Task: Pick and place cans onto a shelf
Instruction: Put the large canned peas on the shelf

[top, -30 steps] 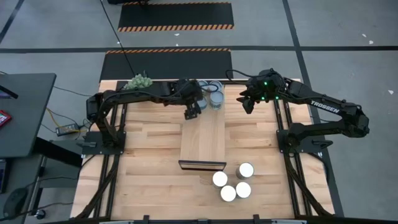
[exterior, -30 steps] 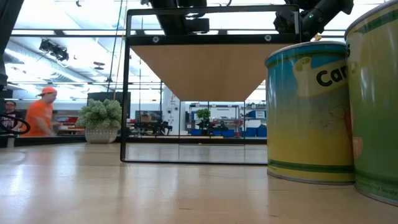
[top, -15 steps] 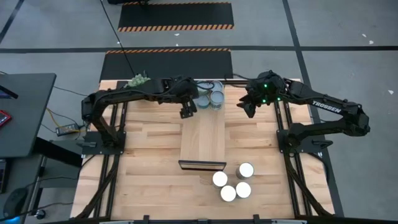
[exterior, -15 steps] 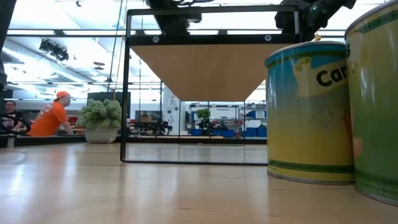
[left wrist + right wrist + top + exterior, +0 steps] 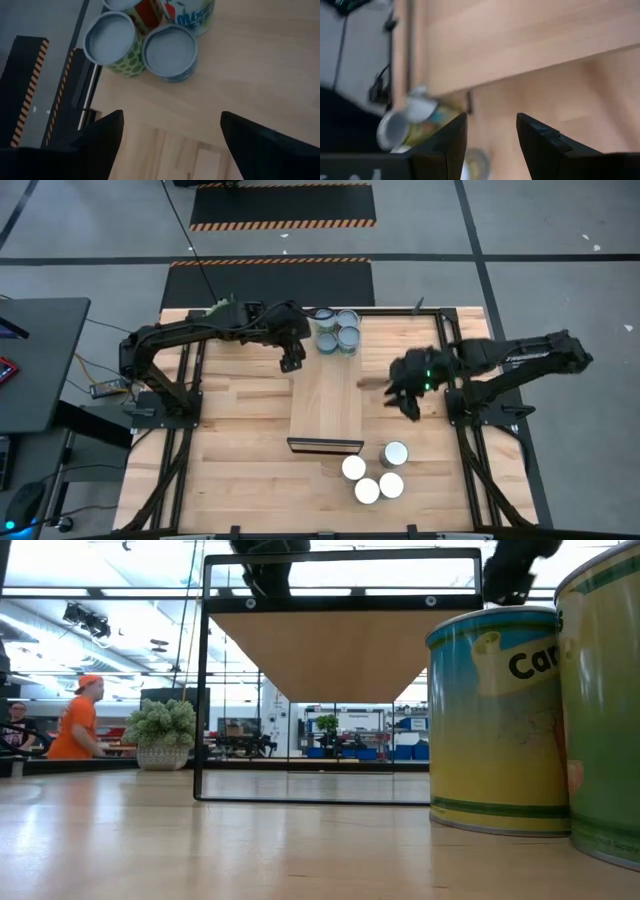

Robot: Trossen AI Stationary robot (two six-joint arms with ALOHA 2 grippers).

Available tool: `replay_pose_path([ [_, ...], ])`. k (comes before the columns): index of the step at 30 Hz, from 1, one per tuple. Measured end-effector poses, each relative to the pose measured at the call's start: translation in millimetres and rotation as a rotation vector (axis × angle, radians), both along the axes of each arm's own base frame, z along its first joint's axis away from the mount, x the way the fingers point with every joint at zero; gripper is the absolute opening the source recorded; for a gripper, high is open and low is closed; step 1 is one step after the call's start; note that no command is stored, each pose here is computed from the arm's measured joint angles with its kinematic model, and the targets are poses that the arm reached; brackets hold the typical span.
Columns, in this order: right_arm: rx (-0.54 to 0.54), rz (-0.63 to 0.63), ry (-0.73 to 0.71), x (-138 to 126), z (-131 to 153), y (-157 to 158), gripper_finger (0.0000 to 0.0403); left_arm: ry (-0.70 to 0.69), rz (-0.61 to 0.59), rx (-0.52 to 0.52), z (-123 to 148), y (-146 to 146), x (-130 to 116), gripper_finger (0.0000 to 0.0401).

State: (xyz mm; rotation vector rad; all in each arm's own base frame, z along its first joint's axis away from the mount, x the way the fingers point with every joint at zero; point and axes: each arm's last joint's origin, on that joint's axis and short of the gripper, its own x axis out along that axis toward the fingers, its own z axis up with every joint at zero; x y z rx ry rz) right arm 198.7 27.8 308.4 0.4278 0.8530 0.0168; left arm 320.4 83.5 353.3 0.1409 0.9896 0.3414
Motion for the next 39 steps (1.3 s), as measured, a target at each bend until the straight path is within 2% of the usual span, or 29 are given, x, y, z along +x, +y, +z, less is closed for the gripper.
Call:
replay_pose_path([
  [5,-0.031,0.191,0.084,4.0,-14.4,38.2,0.0178,0.008,-0.008,0.001,1.1,-2.0,-2.0,0.0337],
  [9,-0.075,0.262,0.224,5.3,-33.0,56.5,0.0178,0.029,-0.009,-0.004,0.2,-2.5,-4.0,0.0336],
  [12,-0.081,0.339,0.279,7.9,-42.2,65.0,0.0183,0.039,-0.009,-0.006,-0.4,-2.6,-4.9,0.0336],
  [16,-0.086,0.445,0.362,9.7,-52.1,69.5,0.0211,0.046,-0.005,-0.003,-0.7,-1.9,-5.5,0.0336],
  [21,-0.162,0.603,0.393,13.7,-54.7,74.8,0.0267,0.065,-0.009,0.022,-0.9,1.9,-7.0,0.0336],
  [26,-0.195,0.654,0.406,12.3,-55.4,75.7,0.0330,0.069,-0.001,0.030,-0.8,4.8,-7.9,0.0336],
  [30,-0.295,0.695,0.430,5.5,-63.5,81.3,0.0363,0.069,0.012,0.028,-0.9,8.1,-8.9,0.0336],
  [33,-0.323,0.704,0.398,3.0,-75.2,88.2,0.0371,0.067,0.022,0.025,-0.9,9.3,-9.3,0.0336],
  [37,-0.300,0.688,0.336,3.2,-88.8,95.2,0.0371,0.069,0.027,0.031,-0.9,9.4,-9.4,0.0336],
  [39,-0.331,0.676,0.339,1.1,-95.8,94.6,0.0369,0.069,0.027,0.032,-0.9,9.3,-9.4,0.0336],
])
